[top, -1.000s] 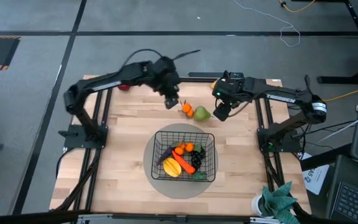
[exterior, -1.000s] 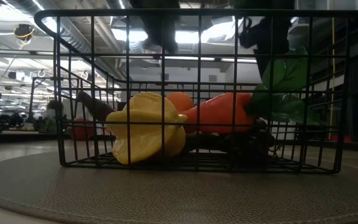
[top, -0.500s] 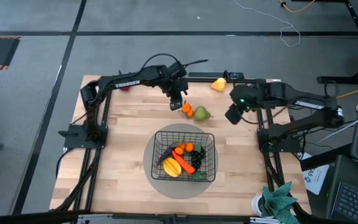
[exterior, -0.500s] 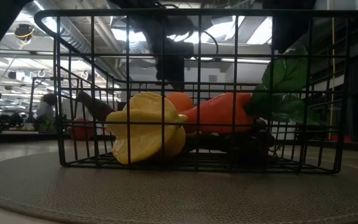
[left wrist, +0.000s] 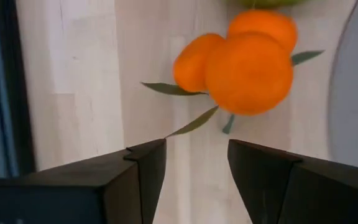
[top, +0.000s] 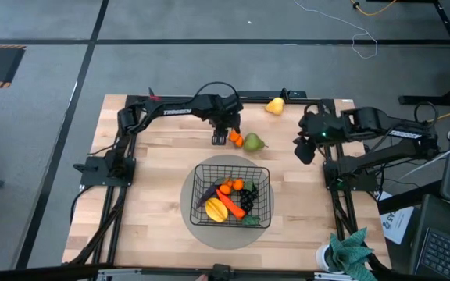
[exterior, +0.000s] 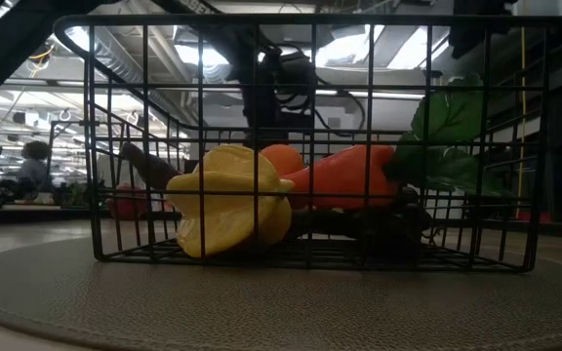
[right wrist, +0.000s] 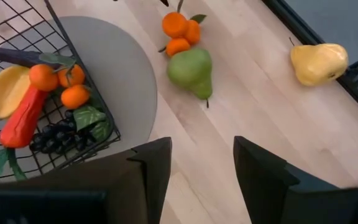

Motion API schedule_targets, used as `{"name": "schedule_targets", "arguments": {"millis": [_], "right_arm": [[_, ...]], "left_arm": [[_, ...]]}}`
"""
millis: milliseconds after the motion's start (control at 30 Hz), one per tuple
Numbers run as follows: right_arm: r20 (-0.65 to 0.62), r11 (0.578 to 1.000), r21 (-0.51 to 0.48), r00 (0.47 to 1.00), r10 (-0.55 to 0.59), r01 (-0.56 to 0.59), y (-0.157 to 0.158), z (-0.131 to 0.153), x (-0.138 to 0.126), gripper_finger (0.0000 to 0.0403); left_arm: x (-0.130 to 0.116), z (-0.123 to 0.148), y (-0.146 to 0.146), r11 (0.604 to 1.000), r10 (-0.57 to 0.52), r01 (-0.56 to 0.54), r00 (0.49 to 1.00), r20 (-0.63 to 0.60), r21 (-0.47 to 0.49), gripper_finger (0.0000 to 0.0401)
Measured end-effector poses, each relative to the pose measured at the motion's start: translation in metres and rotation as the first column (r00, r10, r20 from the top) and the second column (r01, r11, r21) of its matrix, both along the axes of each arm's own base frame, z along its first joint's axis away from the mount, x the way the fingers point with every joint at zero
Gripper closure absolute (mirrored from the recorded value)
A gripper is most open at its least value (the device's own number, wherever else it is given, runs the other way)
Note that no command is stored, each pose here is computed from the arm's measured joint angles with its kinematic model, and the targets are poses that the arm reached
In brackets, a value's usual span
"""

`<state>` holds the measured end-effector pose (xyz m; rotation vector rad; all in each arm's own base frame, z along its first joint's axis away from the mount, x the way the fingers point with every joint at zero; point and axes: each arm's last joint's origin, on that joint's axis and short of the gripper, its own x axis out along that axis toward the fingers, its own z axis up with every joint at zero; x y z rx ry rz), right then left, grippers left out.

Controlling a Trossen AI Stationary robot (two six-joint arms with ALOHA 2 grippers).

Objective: Build produce basket
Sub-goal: Put the oranges into the wire basket

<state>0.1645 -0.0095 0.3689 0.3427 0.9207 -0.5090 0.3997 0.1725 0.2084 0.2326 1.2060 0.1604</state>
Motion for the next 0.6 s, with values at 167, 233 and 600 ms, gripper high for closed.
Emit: {"name": "schedule_targets", "arguments": {"millis": [167,233,600], "right_arm": [[0.001,1.000,-0.002,1.000,0.014,-0.014,0.002,0.000,0.000,0.0242],[0.000,1.000,-0.008,1.000,0.013,-0.013,0.002,0.000,0.000,0.0242],[-0.003,0.999,-0.043,1.000,-0.006,0.006,0.001,0.000,0.000,0.0242]], "left_arm": [[0.005,0.000,-0.004,0.996,-0.049,0.050,0.999,-0.011,0.076,0.0239],[0.008,0.001,-0.005,0.990,-0.071,0.071,0.997,-0.005,0.121,0.0238],[0.006,-0.001,-0.012,0.969,-0.186,0.200,0.977,-0.106,0.143,0.0238]]}}
